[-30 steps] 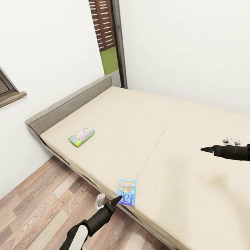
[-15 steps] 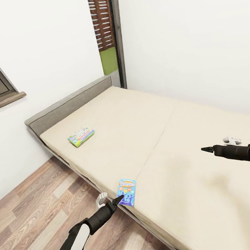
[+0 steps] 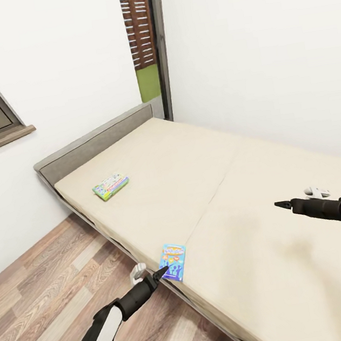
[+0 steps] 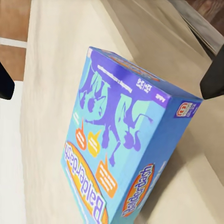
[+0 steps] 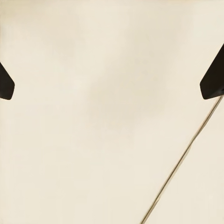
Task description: Put all the toys in the child's room - the three board games (two on the bed and one on the table), the two jigsaw puzzles on the table, and the tennis ball on the table - inside the toy box on the table in the child's room.
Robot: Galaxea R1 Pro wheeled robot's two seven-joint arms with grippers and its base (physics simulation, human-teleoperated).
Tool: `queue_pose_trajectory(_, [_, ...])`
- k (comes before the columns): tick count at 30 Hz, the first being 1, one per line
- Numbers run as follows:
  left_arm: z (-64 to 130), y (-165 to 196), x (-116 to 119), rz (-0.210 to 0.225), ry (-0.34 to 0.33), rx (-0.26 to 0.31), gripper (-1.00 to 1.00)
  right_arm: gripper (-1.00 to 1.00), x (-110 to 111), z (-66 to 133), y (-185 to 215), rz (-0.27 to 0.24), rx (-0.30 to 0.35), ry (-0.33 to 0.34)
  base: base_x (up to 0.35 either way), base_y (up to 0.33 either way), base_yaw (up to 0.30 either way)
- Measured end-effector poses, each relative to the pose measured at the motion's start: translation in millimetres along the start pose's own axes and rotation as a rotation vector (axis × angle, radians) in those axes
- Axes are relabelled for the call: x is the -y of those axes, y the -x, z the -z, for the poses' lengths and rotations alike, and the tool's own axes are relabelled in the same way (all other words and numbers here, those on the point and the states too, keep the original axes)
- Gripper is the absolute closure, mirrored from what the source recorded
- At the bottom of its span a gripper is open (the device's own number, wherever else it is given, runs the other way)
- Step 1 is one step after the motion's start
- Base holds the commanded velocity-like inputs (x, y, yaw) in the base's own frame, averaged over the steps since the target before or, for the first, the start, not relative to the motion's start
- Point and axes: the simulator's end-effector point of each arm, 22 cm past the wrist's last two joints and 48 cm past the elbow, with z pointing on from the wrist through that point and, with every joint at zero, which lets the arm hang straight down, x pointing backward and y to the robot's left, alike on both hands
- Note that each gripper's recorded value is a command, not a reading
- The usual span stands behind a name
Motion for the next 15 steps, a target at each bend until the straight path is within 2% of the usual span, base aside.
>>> queue_pose_trajectory(10, [1.9, 0.1, -2.2, 0.003, 0.002, 0.004, -1.0, -1.0, -0.3, 0.3, -0.4, 0.001, 0.0, 0.0, 0.0, 0.0, 0.0])
queue_pose_trajectory(15, [6.4, -1.6, -2.0, 0.008, -0.018, 0.006, -1.0, -1.0, -0.4, 0.4, -0.4, 0.001, 0.0, 0.0, 0.0, 0.0, 0.0])
